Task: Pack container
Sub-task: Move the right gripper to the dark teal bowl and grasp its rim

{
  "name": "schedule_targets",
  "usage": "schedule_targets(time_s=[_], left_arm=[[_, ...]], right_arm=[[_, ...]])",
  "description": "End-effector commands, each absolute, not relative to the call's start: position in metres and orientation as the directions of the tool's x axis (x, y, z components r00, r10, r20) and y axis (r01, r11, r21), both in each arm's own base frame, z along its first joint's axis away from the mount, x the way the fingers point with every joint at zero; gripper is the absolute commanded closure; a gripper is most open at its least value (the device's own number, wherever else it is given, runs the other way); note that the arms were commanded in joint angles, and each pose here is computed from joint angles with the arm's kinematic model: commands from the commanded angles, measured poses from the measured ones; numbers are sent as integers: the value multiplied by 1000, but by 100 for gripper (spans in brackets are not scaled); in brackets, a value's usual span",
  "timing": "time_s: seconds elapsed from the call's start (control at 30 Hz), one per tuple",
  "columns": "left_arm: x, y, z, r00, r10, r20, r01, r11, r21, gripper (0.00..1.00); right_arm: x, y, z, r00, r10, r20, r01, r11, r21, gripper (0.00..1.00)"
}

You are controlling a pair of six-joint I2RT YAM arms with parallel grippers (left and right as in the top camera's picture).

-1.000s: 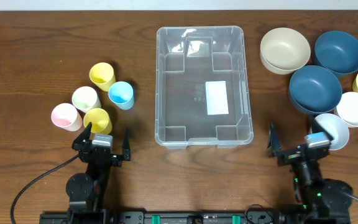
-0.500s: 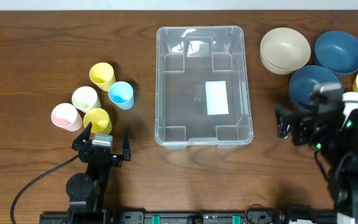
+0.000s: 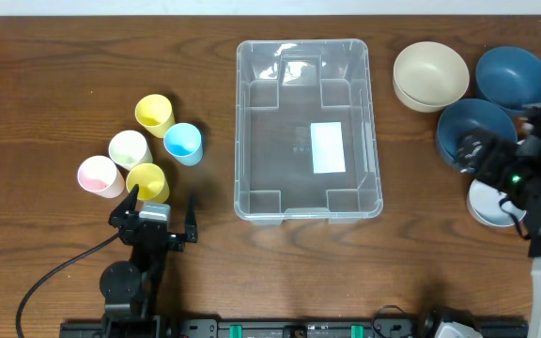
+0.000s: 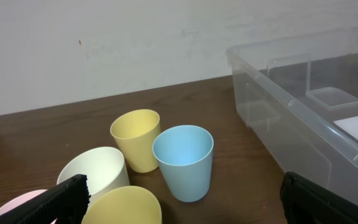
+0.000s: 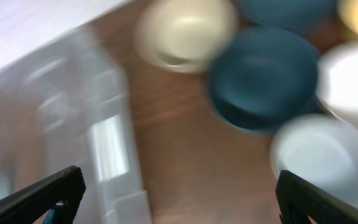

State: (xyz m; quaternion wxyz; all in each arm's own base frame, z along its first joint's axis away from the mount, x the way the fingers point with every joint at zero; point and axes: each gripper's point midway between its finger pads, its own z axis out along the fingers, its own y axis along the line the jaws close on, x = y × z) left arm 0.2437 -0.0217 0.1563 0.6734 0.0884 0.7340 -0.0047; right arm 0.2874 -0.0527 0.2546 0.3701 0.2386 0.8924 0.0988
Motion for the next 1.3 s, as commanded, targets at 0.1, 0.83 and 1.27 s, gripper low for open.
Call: schedule_targets(time_s=[0.1, 0.83, 1.27], left_arm=[[243, -23, 141, -119, 132, -984, 151, 982, 114, 2], [243, -23, 141, -119, 132, -984, 151, 982, 114, 2], [243, -23, 141, -119, 132, -984, 151, 982, 114, 2]], right_arm=[[290, -95, 236, -318, 885, -340, 676, 463, 573, 1], [336, -88, 135, -250, 968, -24, 858, 232, 458, 4], [339, -65, 107, 96, 995, -23, 943, -83, 323, 2]])
